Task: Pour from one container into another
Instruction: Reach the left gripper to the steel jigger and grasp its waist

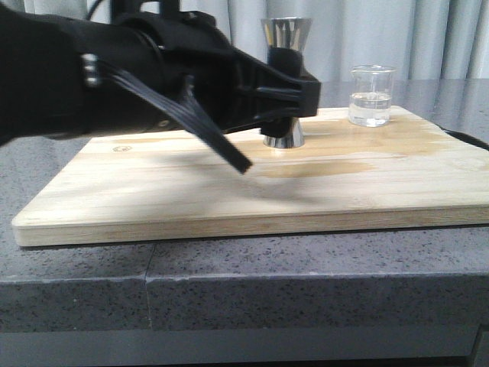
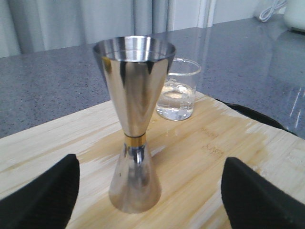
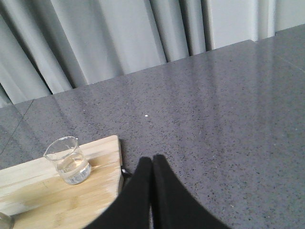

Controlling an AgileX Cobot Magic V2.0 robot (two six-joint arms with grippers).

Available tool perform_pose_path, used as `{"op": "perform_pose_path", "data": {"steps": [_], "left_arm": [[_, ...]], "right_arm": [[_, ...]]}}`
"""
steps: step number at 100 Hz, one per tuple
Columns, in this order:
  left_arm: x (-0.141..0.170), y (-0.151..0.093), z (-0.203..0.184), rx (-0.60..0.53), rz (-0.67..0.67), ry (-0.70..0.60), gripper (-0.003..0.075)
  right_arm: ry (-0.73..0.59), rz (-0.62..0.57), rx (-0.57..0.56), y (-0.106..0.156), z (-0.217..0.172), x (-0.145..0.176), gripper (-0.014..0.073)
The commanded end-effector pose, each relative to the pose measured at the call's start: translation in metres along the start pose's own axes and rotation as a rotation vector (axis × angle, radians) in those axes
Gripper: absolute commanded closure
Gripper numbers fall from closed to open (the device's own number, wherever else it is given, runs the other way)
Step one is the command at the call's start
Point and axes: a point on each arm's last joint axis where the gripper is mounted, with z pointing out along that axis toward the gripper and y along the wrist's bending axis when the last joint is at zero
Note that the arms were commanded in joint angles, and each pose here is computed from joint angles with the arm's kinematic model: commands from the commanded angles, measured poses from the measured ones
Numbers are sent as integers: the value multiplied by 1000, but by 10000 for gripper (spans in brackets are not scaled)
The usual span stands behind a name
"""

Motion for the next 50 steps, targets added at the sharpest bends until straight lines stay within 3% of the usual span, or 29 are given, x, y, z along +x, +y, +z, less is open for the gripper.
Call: {"op": "perform_pose_path", "data": {"steps": [1,50], "left_arm": [[-31,-7,5,15,-24,-167,153],[-39,-2,35,-15,-70,-208,155]], "right_arm": [[-107,-26,-33,5,-2,-19,670],[-108,-26,-33,5,-2,-19,670]]}}
